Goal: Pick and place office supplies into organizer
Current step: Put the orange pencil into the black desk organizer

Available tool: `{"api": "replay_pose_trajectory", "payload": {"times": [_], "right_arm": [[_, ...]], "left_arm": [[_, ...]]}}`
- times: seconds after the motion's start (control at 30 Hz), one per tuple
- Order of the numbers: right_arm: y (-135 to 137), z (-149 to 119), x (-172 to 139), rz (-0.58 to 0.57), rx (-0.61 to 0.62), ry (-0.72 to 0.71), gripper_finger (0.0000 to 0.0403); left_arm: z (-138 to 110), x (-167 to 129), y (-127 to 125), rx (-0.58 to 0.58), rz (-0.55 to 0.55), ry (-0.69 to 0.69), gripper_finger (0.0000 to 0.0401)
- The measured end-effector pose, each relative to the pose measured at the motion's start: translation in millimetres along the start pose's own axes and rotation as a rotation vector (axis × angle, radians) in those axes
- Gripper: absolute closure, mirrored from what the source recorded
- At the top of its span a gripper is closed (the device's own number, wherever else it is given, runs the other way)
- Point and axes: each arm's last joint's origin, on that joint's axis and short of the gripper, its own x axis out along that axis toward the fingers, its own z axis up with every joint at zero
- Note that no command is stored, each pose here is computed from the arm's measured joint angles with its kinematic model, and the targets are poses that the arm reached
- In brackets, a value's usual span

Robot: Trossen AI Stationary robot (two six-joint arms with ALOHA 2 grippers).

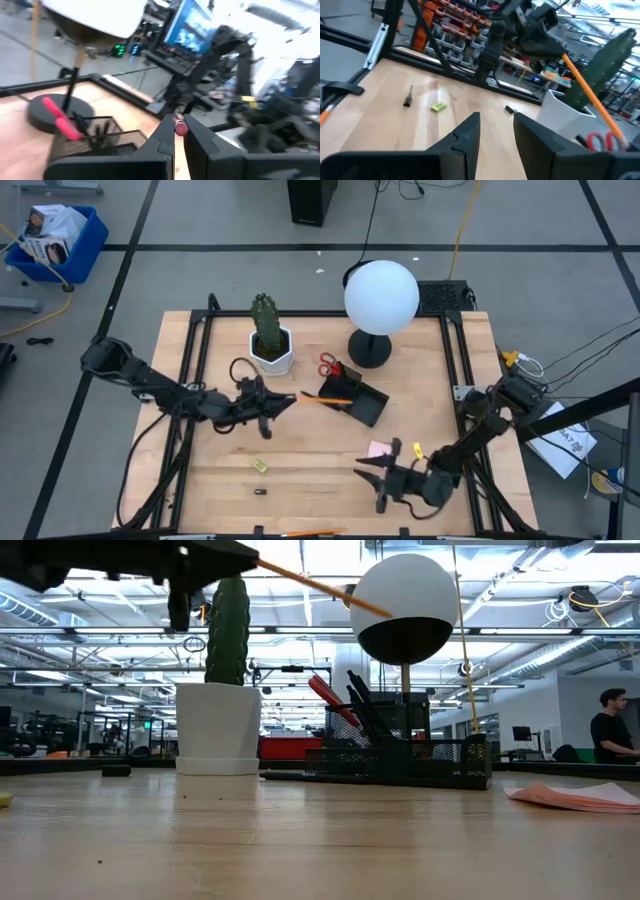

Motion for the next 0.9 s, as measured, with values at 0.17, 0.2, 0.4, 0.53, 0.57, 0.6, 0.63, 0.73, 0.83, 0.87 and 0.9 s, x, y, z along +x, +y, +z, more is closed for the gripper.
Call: {"api": "replay_pose_trajectory", "payload": {"times": [0.17, 0.2, 0.4, 0.53, 0.57, 0.6, 0.63, 0.73, 0.83, 0.87, 0.9], "right_arm": [[8.2, 2.7, -25.0, -0.059, -0.026, 0.012, 0.0297], [9.1, 2.9, -28.7, -0.072, -0.03, 0.016, 0.0297], [13.2, 4.1, -45.1, -0.104, -0.046, 0.023, 0.0296], [14.0, 4.3, -47.3, -0.1, -0.046, 0.02, 0.0298], [14.0, 4.3, -47.3, -0.099, -0.045, 0.02, 0.0298], [14.0, 4.3, -47.3, -0.099, -0.045, 0.02, 0.0298], [14.0, 4.3, -47.3, -0.098, -0.045, 0.02, 0.0298], [14.0, 4.4, -47.2, -0.099, -0.037, 0.019, 0.0299], [13.8, 4.4, -46.6, -0.1, -0.028, 0.02, 0.03], [13.8, 4.3, -46.6, -0.1, -0.027, 0.02, 0.03], [13.8, 4.3, -46.6, -0.1, -0.026, 0.019, 0.03]], "left_arm": [[15.2, 23.3, -3.1, 0.064, 0.088, 0.096, 0.0382], [20.8, 28.5, -4.7, 0.074, 0.097, 0.114, 0.0382], [59.2, 51.8, -13.4, 0.145, 0.184, 0.219, 0.0382], [85.1, 60.9, -12.0, 0.163, 0.215, 0.319, 0.0382], [90.5, 64.1, -10.7, 0.164, 0.224, 0.338, 0.0382], [95.4, 67.8, -9.6, 0.163, 0.231, 0.349, 0.0382], [98.8, 71.0, -8.4, 0.165, 0.236, 0.361, 0.0382], [106.7, 81.8, -3.6, 0.187, 0.24, 0.4, 0.0382], [114.2, 94.8, 1.7, 0.177, 0.228, 0.458, 0.0382], [113.5, 99.8, 4.1, 0.176, 0.233, 0.486, 0.0382], [111.7, 105.3, 6.5, 0.179, 0.244, 0.509, 0.0382]]}}
